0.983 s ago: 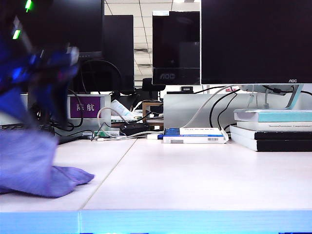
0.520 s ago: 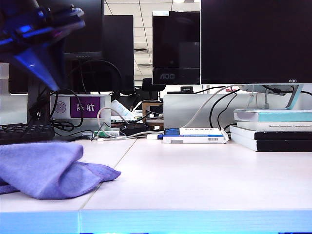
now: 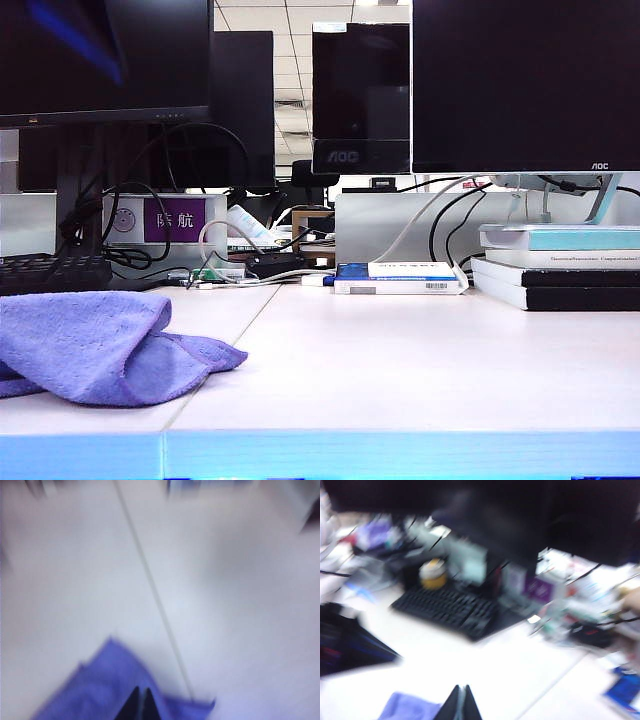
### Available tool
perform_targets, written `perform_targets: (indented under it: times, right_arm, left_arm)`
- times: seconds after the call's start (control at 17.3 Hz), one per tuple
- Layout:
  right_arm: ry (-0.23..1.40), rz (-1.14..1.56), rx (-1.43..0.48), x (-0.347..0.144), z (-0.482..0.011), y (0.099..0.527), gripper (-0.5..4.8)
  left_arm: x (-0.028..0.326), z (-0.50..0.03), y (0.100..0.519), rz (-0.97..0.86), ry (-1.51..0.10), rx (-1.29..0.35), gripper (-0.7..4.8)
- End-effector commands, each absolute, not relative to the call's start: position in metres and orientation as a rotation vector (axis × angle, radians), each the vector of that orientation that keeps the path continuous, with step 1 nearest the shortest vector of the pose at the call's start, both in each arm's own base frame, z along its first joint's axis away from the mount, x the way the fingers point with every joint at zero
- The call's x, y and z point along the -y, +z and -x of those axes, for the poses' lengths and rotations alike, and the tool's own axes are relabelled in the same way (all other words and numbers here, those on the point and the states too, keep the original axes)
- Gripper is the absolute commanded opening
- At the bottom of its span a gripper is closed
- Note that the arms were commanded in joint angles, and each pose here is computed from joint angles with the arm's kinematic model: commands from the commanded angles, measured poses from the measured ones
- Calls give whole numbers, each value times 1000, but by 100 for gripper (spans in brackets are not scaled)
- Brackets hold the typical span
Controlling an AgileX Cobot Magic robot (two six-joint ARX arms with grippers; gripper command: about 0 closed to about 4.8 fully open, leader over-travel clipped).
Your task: Wipe the table from front to back using the rag.
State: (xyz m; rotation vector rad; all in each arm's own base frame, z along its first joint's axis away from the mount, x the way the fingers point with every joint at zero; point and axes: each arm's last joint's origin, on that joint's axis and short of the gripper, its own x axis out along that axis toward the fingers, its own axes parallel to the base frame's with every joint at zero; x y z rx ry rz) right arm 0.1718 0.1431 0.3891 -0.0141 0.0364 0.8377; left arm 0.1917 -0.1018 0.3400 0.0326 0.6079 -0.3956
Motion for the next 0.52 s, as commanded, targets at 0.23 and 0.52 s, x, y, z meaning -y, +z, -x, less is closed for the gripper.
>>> perform_targets:
  times: [0.23,0.52]
  right_arm:
    - [713,30,-77,-111,-138,376,-1]
    - [673,19,-42,-92,-116,317,-1]
  left_arm:
    - [51,-106,392,39,-296,-271,-6]
    - [18,-44,362,71,-323,-137,-6]
